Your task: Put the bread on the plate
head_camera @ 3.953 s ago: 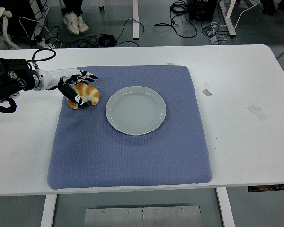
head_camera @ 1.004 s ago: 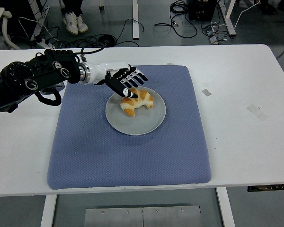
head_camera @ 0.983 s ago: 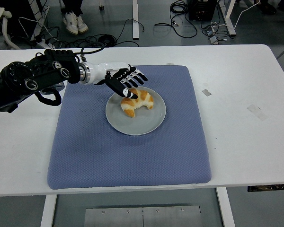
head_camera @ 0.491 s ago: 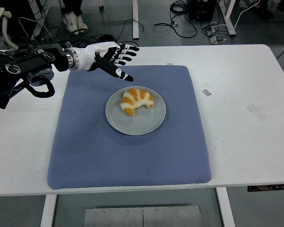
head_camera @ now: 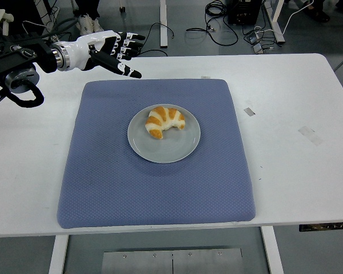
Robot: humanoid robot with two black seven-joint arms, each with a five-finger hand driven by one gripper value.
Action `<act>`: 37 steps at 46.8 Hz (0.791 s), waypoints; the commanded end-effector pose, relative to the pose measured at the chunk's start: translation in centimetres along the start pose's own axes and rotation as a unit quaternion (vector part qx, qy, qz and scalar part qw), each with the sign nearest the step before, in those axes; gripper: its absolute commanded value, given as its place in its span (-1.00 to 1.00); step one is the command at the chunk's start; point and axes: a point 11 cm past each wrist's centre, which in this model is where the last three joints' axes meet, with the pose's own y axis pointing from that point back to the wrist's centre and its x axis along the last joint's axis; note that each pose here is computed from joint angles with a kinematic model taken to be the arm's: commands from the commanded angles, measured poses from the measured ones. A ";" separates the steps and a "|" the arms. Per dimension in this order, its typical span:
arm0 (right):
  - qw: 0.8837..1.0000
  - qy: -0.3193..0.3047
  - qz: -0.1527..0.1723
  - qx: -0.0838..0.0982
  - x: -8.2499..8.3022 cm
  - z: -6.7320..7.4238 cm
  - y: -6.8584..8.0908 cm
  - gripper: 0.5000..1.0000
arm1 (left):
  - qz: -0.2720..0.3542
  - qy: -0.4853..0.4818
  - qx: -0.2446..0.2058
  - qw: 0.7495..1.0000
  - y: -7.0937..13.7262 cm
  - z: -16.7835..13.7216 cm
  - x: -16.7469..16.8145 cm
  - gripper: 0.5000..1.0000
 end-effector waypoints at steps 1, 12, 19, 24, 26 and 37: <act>1.000 0.000 0.000 0.000 0.0 0.0 0.0 1.00 | -0.001 0.002 -0.001 1.000 0.3 0.0 0.3 0.88; 1.000 0.000 0.000 0.000 0.0 0.0 0.0 1.00 | 0.005 0.008 -0.014 1.000 0.5 0.8 0.8 0.88; 1.000 0.000 0.000 0.000 0.0 0.0 0.0 1.00 | 0.011 0.015 -0.028 0.999 0.7 1.6 1.3 0.88; 1.000 0.000 0.000 0.000 0.0 0.0 0.0 1.00 | 0.016 0.012 -0.031 0.999 1.0 2.0 1.8 0.88; 1.000 0.000 0.000 0.000 0.0 0.0 0.0 1.00 | 0.017 0.012 -0.031 0.999 1.1 2.0 1.9 0.88; 1.000 0.000 0.000 0.000 0.0 0.0 0.0 1.00 | 0.021 0.012 -0.040 0.999 1.2 2.8 2.2 0.88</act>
